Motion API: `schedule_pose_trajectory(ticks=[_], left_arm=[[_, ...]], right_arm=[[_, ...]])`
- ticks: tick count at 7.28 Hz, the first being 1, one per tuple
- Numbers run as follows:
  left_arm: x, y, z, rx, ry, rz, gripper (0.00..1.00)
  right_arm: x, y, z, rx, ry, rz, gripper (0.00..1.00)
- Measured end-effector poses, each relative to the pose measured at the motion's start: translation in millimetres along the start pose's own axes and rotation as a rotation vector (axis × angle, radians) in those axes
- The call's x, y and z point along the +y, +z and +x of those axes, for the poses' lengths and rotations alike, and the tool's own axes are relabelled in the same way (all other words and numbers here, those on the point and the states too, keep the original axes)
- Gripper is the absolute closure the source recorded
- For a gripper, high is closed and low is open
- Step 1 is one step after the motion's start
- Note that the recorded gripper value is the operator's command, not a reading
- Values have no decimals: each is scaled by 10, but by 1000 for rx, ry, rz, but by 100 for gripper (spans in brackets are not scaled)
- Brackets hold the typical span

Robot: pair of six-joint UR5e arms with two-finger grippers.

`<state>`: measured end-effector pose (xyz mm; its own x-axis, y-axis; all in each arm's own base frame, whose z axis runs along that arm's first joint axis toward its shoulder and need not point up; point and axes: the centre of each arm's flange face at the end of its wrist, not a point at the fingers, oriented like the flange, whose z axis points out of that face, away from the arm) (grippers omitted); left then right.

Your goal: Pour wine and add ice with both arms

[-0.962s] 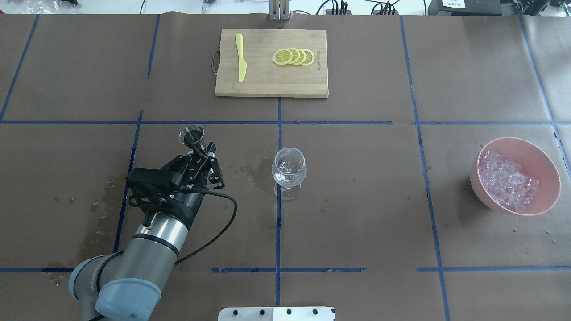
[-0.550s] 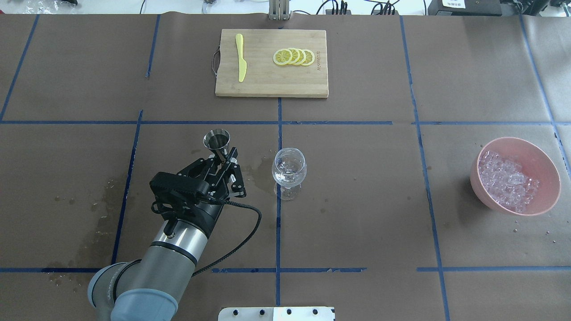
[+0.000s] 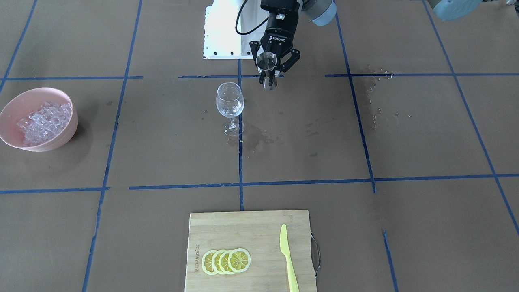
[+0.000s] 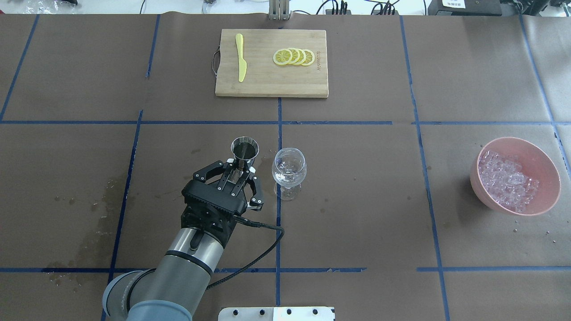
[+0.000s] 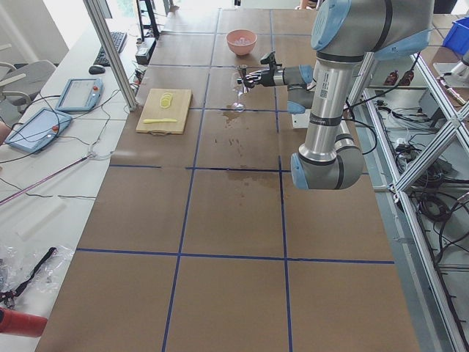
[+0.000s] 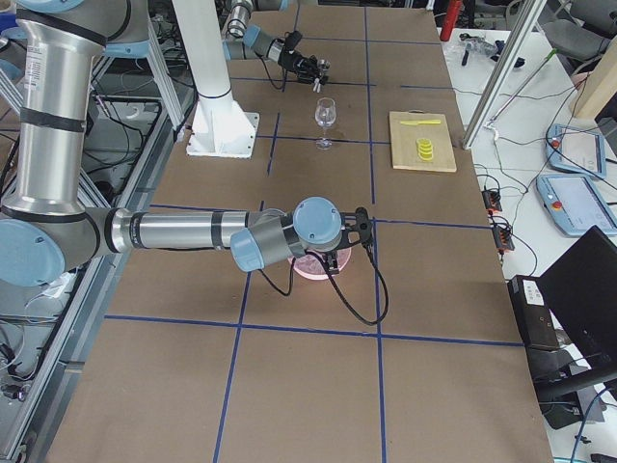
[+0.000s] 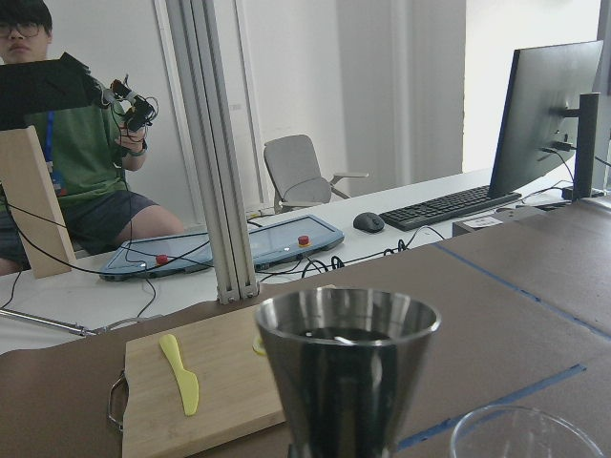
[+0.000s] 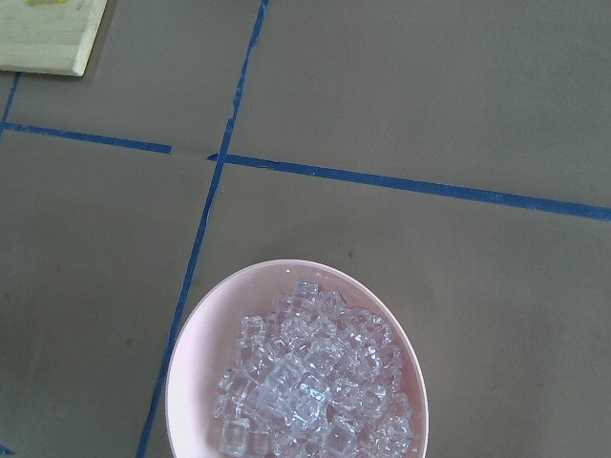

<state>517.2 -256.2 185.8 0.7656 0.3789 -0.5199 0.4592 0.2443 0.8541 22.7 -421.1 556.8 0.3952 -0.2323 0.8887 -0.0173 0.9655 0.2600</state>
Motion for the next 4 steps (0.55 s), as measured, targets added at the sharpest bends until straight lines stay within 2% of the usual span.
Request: schedule_pose_trajectory(ticks=[4], left_arm=[[-53, 44, 95, -7, 258, -1, 100]], right_arm=[[-12, -19, -45, -1, -1, 4, 0]])
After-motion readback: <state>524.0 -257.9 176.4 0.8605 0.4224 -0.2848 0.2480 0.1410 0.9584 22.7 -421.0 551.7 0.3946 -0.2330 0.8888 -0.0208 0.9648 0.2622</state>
